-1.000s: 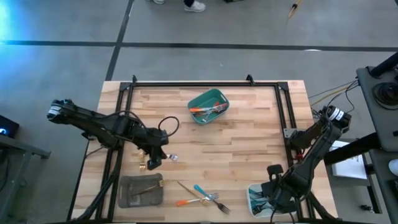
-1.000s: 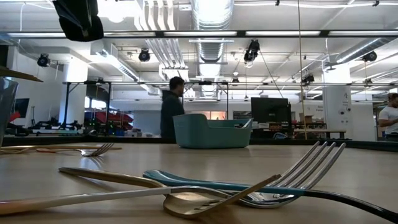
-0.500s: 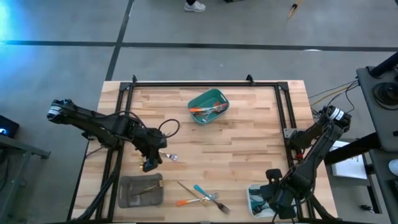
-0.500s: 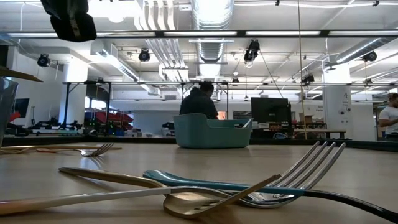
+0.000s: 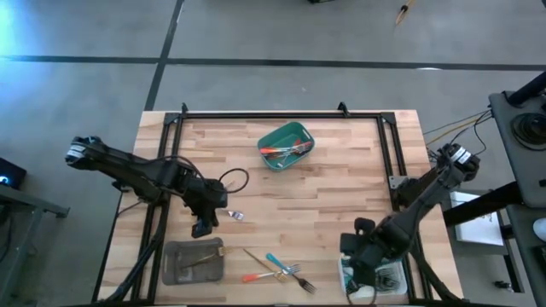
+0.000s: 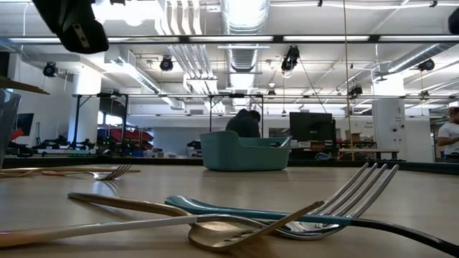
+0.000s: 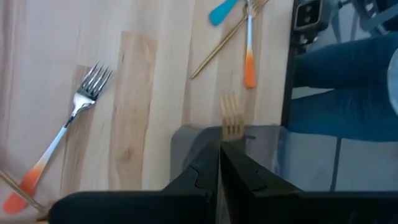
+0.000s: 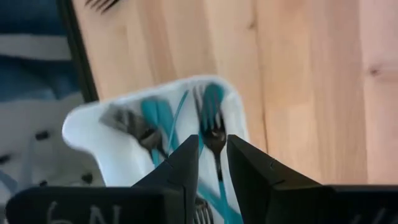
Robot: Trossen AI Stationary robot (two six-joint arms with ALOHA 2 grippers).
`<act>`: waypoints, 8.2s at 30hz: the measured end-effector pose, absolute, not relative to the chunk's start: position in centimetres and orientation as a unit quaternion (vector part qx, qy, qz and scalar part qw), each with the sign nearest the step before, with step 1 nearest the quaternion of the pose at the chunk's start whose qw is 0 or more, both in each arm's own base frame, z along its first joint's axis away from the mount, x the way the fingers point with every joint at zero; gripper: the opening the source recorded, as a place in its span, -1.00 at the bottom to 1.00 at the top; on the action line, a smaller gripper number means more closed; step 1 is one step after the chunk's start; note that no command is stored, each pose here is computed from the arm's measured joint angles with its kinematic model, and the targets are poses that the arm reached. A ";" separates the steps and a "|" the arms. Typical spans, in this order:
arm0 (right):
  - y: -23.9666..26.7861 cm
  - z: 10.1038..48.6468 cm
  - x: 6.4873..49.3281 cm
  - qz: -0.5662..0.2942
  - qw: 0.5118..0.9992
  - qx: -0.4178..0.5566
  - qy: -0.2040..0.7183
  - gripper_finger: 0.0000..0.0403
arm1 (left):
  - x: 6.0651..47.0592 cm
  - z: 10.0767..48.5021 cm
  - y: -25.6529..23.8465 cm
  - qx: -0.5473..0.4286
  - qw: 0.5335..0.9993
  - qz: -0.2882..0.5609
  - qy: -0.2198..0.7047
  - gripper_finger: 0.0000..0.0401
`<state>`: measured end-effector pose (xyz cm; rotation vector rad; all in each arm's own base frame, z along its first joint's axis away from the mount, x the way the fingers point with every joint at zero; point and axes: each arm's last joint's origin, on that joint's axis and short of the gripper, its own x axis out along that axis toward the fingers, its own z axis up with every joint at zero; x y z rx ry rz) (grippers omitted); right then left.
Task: Sort silverware by color (type)
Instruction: Put the gold fork into the black bin
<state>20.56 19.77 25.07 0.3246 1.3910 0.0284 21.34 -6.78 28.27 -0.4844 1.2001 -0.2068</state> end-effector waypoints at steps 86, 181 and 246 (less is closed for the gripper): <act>12.9 25.3 25.9 -0.194 0.813 0.206 0.508 -0.59 | 14.6 14.9 -1.7 -0.332 0.646 0.411 0.551 -0.24; 11.6 24.5 26.4 -0.131 0.838 0.067 0.526 -0.59 | 20.2 26.5 -18.0 0.024 0.768 0.181 0.614 -0.57; 7.8 25.1 28.7 -0.241 0.862 0.089 0.437 -0.59 | 24.2 24.2 -6.8 0.014 0.958 0.122 0.260 -0.62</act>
